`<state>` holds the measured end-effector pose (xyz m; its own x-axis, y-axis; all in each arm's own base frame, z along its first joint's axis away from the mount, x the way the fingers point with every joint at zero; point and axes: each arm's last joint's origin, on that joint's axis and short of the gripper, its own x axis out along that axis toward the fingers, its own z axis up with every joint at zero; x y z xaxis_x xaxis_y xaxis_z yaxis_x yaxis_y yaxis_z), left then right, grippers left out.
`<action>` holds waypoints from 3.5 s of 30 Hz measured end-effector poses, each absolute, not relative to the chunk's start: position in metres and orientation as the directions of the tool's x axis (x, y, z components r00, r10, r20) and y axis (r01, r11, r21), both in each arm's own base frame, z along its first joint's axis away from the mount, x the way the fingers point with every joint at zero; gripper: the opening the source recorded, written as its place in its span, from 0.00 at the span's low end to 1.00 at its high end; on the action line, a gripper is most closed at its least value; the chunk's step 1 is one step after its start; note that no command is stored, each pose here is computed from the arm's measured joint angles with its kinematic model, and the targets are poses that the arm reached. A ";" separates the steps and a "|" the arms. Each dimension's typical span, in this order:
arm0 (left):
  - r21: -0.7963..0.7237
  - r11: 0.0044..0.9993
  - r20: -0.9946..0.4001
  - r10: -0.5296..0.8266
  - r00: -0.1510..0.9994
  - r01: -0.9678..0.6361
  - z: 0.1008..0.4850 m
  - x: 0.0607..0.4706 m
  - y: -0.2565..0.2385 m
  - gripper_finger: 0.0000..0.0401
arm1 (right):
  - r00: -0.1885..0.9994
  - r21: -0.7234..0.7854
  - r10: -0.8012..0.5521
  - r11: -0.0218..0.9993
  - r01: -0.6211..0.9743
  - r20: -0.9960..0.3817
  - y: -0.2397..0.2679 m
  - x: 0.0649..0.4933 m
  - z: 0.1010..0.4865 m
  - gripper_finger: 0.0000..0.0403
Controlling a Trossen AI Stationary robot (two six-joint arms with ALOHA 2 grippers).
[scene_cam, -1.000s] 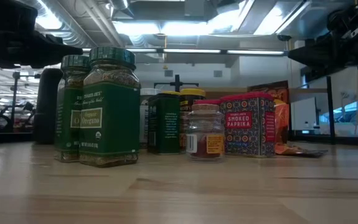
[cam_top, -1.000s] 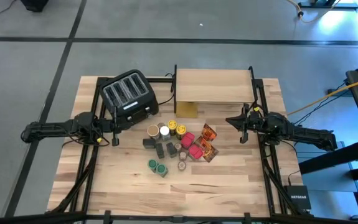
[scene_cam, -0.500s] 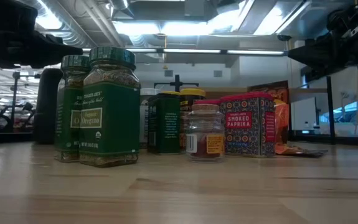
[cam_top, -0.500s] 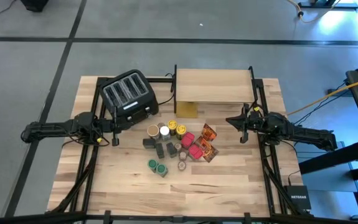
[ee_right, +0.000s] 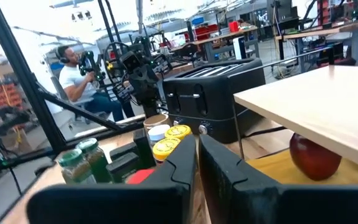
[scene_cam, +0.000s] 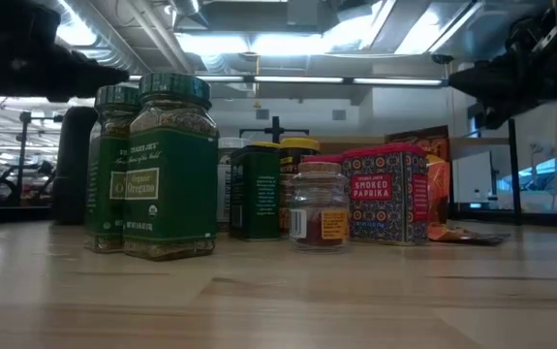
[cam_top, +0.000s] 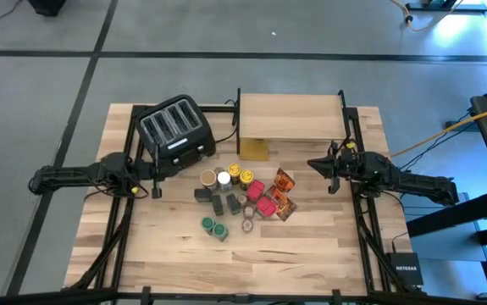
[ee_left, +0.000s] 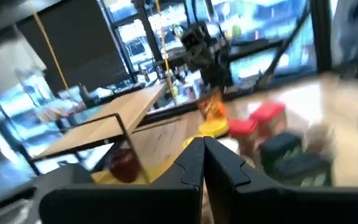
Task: Shelf spices
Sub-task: Put the yellow seasoning bottle on the shelf
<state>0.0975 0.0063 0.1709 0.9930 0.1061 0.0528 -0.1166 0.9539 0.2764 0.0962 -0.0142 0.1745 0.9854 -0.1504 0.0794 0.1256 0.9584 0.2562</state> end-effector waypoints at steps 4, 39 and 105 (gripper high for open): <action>-0.001 0.997 0.120 0.082 0.989 -0.082 0.177 0.097 0.005 0.00 | 0.985 0.316 -0.151 0.941 0.117 0.084 -0.014 0.096 0.175 0.06; 0.083 0.990 0.034 0.112 0.993 -0.115 0.312 0.196 0.010 0.00 | 0.806 0.112 0.081 0.977 -0.180 0.586 -0.005 0.077 0.230 0.06; 0.215 0.977 -0.842 0.180 0.508 0.010 0.287 0.361 0.049 0.55 | 0.998 -0.273 -0.023 0.961 0.039 0.061 -0.018 0.147 0.225 0.06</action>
<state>0.3612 0.0493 0.2873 0.5084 0.1795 -0.8422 0.0105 0.9767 0.2145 0.1467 -0.0178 0.2247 0.9979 -0.0235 0.0606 0.0392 0.9613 -0.2728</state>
